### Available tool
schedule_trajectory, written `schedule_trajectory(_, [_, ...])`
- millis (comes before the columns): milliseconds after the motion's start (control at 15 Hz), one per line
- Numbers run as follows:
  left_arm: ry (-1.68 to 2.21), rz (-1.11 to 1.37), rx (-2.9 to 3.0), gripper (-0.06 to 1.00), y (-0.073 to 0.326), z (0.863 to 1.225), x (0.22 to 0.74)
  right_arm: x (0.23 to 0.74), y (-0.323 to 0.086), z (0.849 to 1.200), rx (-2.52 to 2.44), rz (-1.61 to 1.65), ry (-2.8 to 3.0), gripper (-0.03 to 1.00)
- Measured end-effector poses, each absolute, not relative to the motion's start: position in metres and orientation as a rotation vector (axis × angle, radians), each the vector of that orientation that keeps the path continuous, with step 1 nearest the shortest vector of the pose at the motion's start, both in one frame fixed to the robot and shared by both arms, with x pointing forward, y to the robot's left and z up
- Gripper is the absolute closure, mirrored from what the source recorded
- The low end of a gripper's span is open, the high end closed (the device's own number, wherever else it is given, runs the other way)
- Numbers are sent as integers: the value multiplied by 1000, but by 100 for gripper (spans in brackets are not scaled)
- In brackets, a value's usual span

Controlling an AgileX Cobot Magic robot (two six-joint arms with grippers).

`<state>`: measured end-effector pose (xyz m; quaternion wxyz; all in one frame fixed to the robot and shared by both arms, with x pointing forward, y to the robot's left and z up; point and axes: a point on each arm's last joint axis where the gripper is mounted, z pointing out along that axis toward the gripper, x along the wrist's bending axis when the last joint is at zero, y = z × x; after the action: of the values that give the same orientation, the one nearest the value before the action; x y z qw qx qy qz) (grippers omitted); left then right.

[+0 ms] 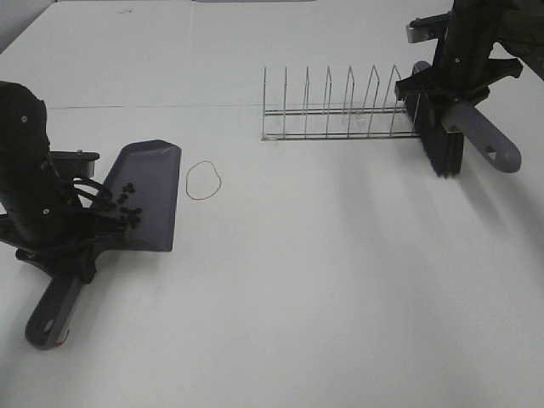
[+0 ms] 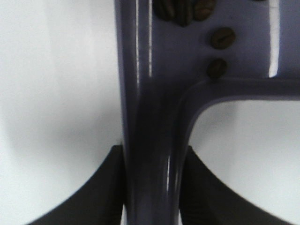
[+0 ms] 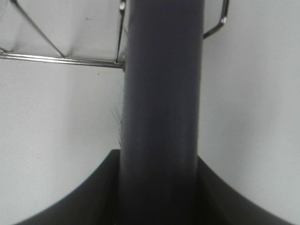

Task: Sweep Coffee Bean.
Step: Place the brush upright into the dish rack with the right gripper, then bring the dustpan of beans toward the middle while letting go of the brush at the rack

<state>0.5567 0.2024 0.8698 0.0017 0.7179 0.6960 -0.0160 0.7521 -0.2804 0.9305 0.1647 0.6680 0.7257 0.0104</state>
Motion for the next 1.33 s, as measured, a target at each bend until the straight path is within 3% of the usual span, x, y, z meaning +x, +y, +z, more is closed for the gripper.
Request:
schedule_trajectory(200, [2183,-50,2254,68,202,870,557,754,-281,927,1913,20,2057,61])
schedule_trajectory(267, [2183,-50,2254,68,202,870,557,754,-282,928,1920,11,2037,53])
schedule_trajectory(400, [2183,-50,2254,68,202,870,557,754,-286,929,1902,-28,1998,26])
schedule_trajectory(533, [2183,-50,2254,68,202,870,557,755,-289,930,1888,-54,1977,12])
schedule_trajectory(1067, [2208,-95,2184,68,199,873,556,748,-287,966,1911,26,1945,9])
schedule_trajectory(1333, [2209,-101,2173,68,198,873,556,748,-282,968,1956,84,1956,9])
